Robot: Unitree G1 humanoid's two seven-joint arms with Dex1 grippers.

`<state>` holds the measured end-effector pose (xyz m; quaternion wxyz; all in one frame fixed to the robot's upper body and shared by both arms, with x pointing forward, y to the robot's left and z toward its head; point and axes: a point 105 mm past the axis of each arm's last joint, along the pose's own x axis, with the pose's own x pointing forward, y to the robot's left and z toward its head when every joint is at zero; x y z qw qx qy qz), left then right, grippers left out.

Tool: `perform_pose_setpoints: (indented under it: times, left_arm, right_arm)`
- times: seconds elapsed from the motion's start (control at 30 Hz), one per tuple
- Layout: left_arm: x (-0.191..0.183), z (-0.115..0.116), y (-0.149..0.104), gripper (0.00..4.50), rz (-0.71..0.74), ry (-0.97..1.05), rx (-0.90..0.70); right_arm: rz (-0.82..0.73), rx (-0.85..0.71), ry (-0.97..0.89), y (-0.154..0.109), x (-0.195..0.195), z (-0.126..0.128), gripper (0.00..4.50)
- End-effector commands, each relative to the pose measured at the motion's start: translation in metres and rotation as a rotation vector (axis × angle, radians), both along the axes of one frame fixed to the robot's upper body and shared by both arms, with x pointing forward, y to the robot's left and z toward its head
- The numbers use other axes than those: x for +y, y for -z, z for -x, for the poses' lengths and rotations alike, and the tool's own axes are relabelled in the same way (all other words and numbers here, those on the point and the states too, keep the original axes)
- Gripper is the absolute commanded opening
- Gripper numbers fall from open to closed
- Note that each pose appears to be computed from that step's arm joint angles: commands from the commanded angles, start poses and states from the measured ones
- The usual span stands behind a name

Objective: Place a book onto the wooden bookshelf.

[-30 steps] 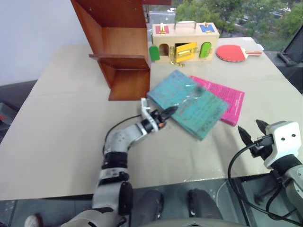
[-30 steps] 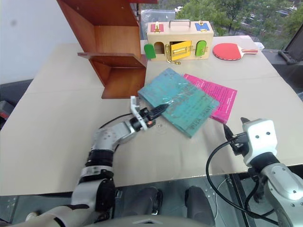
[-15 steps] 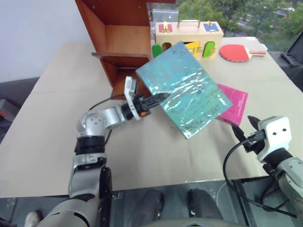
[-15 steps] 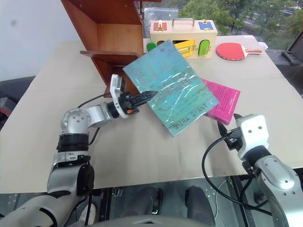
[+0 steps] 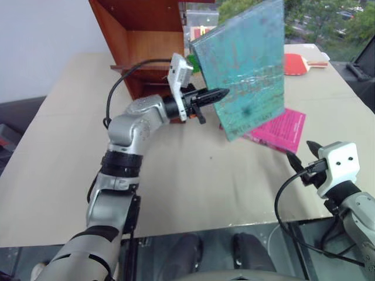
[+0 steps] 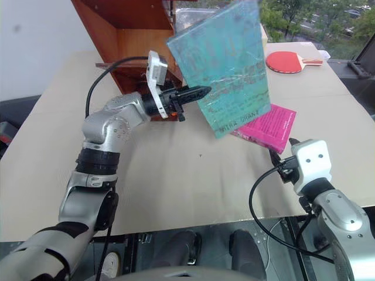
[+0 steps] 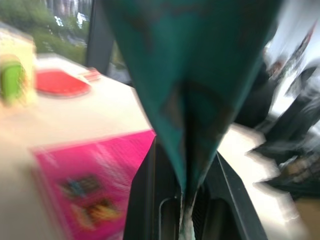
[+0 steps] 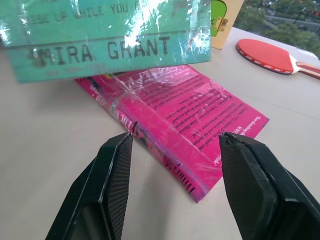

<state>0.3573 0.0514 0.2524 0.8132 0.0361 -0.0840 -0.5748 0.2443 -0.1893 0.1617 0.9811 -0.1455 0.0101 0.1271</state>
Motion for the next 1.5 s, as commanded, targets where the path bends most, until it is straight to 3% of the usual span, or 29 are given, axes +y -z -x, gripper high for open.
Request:
perform_pose_setpoints:
  times: [0.03,0.27,0.43,0.67,1.5]
  left_arm:
    - [-0.010,0.025,-0.045,0.07,-0.106,0.091,-0.425]
    - [-0.006,0.031,-0.080,0.07,-0.216,0.055,-0.742]
    - [0.001,0.029,-0.082,0.07,-0.344,-0.003,-0.854]
    - [-0.004,0.038,-0.086,0.07,-0.343,0.006,-0.912]
    - [-0.004,0.035,-0.079,0.07,-0.344,0.004,-0.921]
  right_arm:
    - [0.007,-0.049,-0.020,-0.009,0.003,-0.001,2.81]
    - [0.010,-0.053,-0.026,-0.009,0.002,-0.002,2.81]
    - [0.009,-0.053,-0.031,-0.009,0.001,-0.003,2.81]
    - [0.014,-0.053,-0.046,-0.010,0.002,-0.005,2.81]
    - [0.015,-0.053,-0.036,-0.009,0.000,-0.004,2.81]
